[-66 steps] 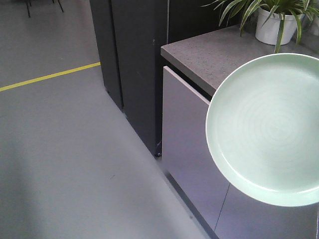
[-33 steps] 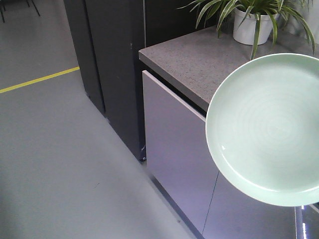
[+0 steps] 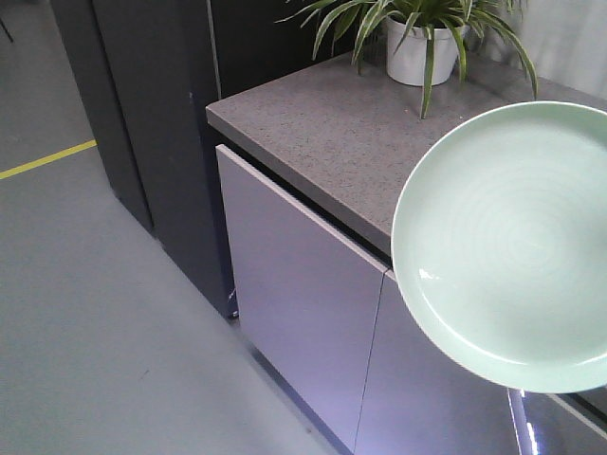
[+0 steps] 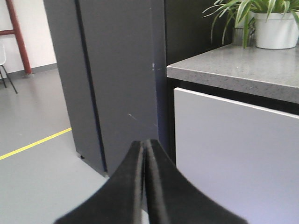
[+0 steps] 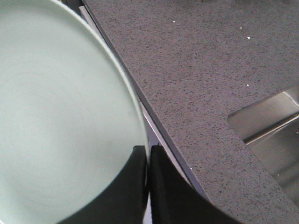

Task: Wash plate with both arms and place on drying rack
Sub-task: 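Drive the base toward the counter with the potted plant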

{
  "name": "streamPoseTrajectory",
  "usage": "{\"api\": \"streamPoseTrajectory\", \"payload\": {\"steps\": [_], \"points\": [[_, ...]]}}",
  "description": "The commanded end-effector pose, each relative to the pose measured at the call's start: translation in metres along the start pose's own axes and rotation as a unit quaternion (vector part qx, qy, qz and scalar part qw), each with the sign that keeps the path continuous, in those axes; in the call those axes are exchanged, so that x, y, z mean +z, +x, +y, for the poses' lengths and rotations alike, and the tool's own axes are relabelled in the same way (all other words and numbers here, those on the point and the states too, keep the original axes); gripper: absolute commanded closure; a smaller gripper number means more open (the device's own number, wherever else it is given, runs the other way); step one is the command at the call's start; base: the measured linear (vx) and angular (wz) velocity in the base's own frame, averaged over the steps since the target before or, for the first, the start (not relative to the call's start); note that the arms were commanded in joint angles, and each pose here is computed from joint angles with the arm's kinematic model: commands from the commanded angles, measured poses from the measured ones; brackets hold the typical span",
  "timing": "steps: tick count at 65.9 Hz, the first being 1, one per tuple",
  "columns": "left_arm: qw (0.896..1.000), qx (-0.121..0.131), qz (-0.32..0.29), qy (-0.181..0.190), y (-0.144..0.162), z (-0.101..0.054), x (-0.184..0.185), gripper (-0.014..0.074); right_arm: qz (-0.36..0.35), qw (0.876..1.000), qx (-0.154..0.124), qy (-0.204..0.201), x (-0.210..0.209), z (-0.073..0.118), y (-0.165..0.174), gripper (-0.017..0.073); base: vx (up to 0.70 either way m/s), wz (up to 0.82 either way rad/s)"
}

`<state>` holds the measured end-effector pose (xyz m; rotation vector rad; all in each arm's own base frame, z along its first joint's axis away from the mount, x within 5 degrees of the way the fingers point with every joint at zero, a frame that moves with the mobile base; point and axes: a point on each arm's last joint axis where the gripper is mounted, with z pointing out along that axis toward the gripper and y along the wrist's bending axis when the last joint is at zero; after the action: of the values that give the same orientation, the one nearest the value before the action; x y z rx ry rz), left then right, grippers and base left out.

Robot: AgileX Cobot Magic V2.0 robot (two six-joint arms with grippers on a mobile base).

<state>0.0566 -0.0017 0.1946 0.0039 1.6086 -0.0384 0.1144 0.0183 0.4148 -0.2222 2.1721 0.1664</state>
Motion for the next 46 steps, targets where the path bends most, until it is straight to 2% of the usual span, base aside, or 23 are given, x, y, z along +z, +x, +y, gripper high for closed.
{"api": "streamPoseTrajectory", "payload": {"steps": [1, 46], "points": [[1.000, -0.006, -0.023, 0.003, 0.0018, -0.0001, 0.0014, 0.0600, -0.047, 0.999, 0.003, 0.006, -0.0068, -0.0002, -0.0105, 0.0563, 0.05, -0.20], [1.000, -0.006, -0.023, 0.003, 0.0018, -0.0001, 0.0014, 0.0600, -0.047, 0.999, 0.003, 0.006, -0.0068, -0.0002, -0.0105, 0.0563, 0.05, -0.21]]}}
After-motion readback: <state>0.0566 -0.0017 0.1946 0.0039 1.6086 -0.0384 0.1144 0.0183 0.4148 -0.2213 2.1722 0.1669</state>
